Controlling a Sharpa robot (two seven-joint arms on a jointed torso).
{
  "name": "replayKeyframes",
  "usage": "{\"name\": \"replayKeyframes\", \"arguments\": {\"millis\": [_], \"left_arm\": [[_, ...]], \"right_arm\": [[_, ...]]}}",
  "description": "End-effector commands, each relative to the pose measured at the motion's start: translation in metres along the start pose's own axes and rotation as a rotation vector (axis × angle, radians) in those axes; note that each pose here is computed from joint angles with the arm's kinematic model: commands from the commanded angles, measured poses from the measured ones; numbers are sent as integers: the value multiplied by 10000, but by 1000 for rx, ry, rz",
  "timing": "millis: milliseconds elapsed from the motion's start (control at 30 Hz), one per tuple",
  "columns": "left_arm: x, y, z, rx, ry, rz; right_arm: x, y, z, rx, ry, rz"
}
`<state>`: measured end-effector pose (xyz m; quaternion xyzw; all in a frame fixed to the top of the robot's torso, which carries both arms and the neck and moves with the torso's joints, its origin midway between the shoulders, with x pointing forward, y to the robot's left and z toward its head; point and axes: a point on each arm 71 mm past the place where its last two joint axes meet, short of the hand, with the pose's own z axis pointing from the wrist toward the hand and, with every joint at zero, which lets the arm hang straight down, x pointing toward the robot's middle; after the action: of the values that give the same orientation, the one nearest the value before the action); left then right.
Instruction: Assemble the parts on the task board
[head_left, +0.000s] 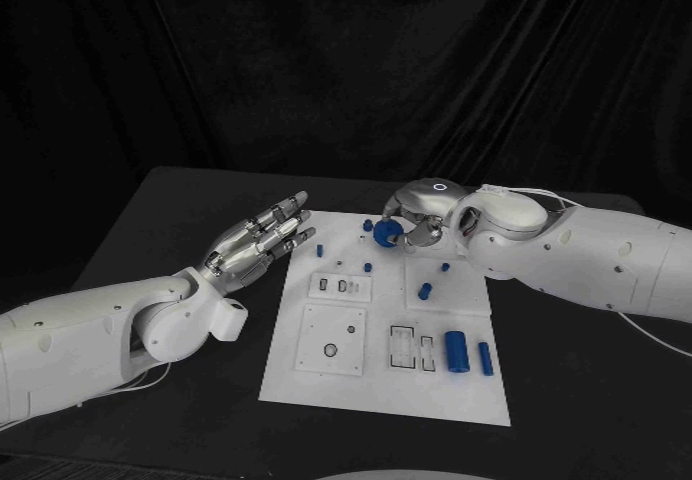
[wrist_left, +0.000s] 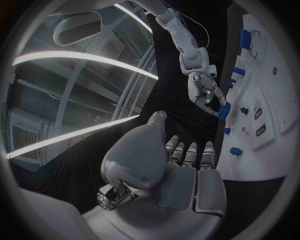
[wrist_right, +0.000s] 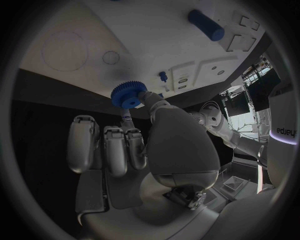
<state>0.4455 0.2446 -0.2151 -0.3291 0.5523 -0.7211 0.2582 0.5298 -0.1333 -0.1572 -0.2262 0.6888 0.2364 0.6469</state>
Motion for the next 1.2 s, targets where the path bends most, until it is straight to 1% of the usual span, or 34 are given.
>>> {"name": "replayKeyframes", "arguments": {"millis": [33, 67, 200, 467, 867, 1200], "left_arm": [[26, -25, 19, 34, 13, -14], [30, -23, 22, 34, 14, -14], [33, -22, 27, 34, 15, -15], [37, -17, 37, 34, 17, -15], [44, -13, 46, 33, 20, -17], [48, -10, 52, 32, 22, -18]], "right_arm": [[-5, 42, 62, -26, 10, 1], [-2, 68, 99, -32, 12, 0], [11, 125, 178, -44, 20, -3], [40, 190, 268, -56, 30, -6], [78, 221, 332, -53, 50, -7], [91, 240, 359, -50, 51, -5]]}}
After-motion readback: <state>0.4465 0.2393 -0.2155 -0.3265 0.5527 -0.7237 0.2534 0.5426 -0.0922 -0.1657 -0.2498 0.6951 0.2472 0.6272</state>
